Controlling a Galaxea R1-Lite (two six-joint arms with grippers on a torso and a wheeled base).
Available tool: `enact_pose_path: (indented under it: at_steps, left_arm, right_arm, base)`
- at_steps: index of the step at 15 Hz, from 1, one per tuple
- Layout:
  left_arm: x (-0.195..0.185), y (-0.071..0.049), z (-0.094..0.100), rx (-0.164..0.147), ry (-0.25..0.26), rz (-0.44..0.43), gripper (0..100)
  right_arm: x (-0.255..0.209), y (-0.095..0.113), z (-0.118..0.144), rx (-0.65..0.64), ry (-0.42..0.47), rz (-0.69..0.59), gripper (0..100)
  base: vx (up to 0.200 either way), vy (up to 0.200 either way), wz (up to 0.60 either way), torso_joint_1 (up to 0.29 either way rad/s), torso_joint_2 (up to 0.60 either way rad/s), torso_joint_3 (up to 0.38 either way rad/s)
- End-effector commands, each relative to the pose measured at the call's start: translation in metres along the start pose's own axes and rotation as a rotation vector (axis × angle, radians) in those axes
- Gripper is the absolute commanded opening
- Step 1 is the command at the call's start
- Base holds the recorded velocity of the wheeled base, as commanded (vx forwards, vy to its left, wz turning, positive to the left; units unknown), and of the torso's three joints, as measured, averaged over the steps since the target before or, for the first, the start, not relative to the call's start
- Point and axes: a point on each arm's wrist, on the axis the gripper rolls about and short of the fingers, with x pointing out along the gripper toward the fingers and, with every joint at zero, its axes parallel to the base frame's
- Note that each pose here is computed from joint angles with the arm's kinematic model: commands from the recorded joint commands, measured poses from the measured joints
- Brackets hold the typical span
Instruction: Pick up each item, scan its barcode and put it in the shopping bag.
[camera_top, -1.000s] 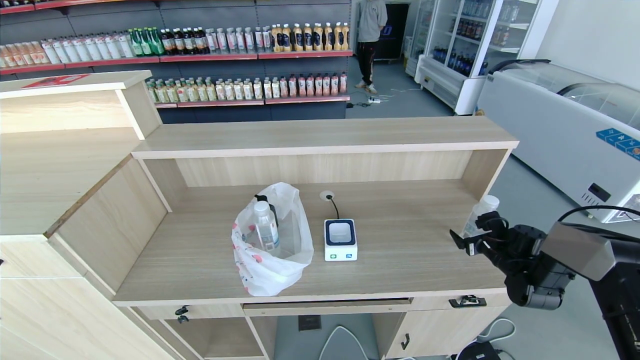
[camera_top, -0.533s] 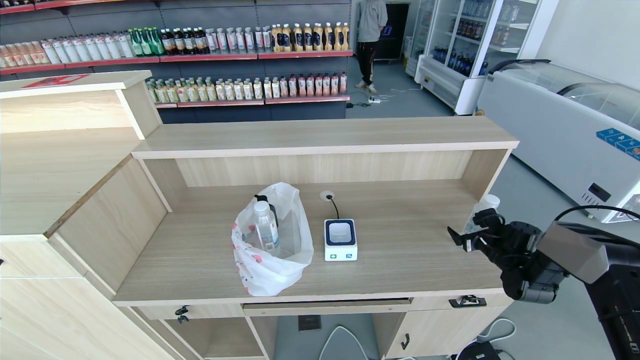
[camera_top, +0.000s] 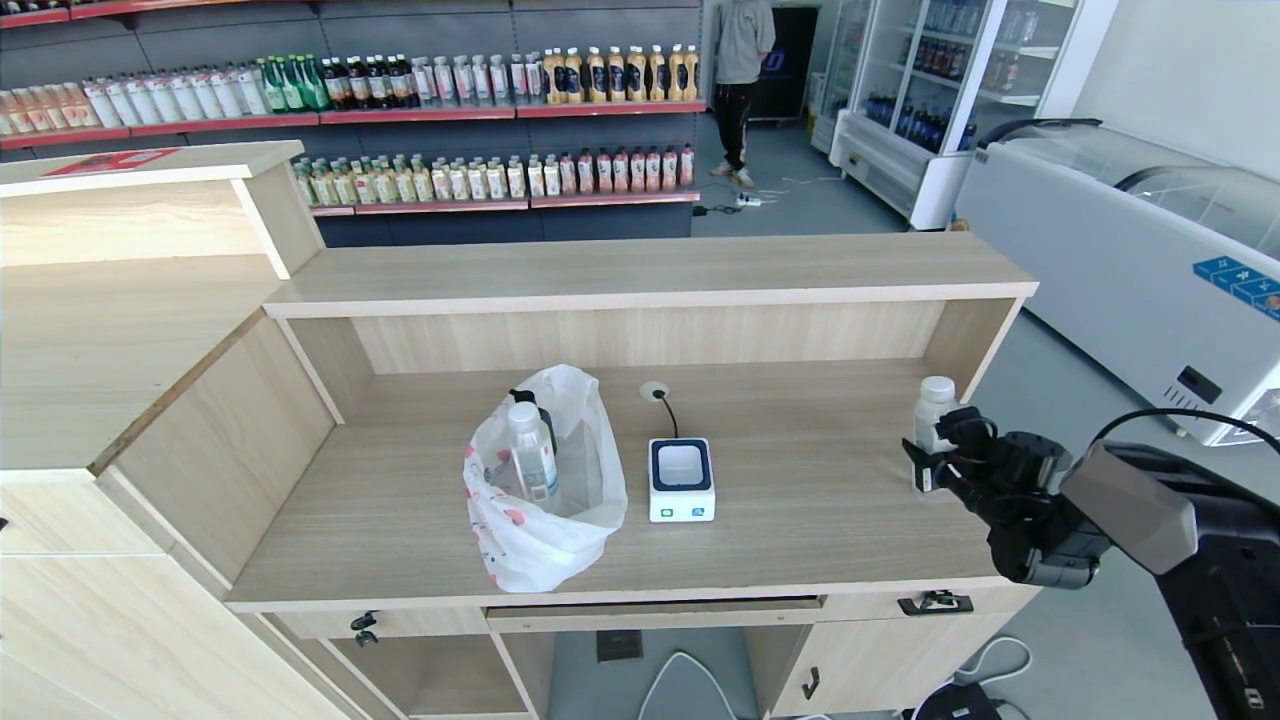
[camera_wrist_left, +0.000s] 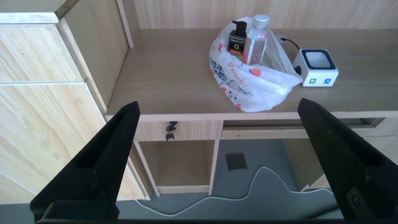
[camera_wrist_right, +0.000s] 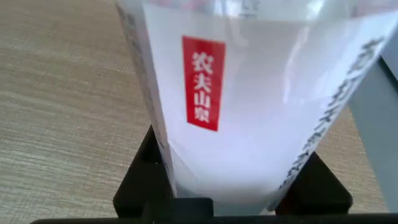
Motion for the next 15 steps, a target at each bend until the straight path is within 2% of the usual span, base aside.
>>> enact_pose_path:
  at_steps: [1, 3, 10, 12, 15]
  left_arm:
    - [0.0, 0.0, 0.0, -0.001, 0.0, 0.0, 100]
    - [0.0, 0.0, 0.0, -0.001, 0.002, 0.0, 100]
    - [0.0, 0.0, 0.0, -0.001, 0.002, 0.0, 100]
    - [0.0, 0.0, 0.0, -0.001, 0.0, 0.0, 100]
    - [0.0, 0.0, 0.0, -0.001, 0.0, 0.0, 100]
  right_arm:
    - [0.001, 0.0, -0.003, 0.001, 0.006, 0.001, 0]
    - [0.003, 0.001, 0.005, -0.004, -0.013, 0.001, 0]
    - [0.009, -0.008, 0.071, 0.05, -0.098, 0.004, 0]
    - [0.002, -0.009, 0.091, 0.082, -0.08, 0.015, 0]
    - [-0.011, -0.009, 0.085, 0.101, -0.008, 0.027, 0]
  base:
    - [0.0, 0.0, 0.0, 0.0, 0.0, 0.0]
    - [0.0, 0.0, 0.0, 0.0, 0.0, 0.0]
    - [0.0, 0.0, 0.0, 0.0, 0.0, 0.0]
    - [0.0, 0.0, 0.0, 0.0, 0.0, 0.0]
    - [0.0, 0.0, 0.0, 0.0, 0.0, 0.0]
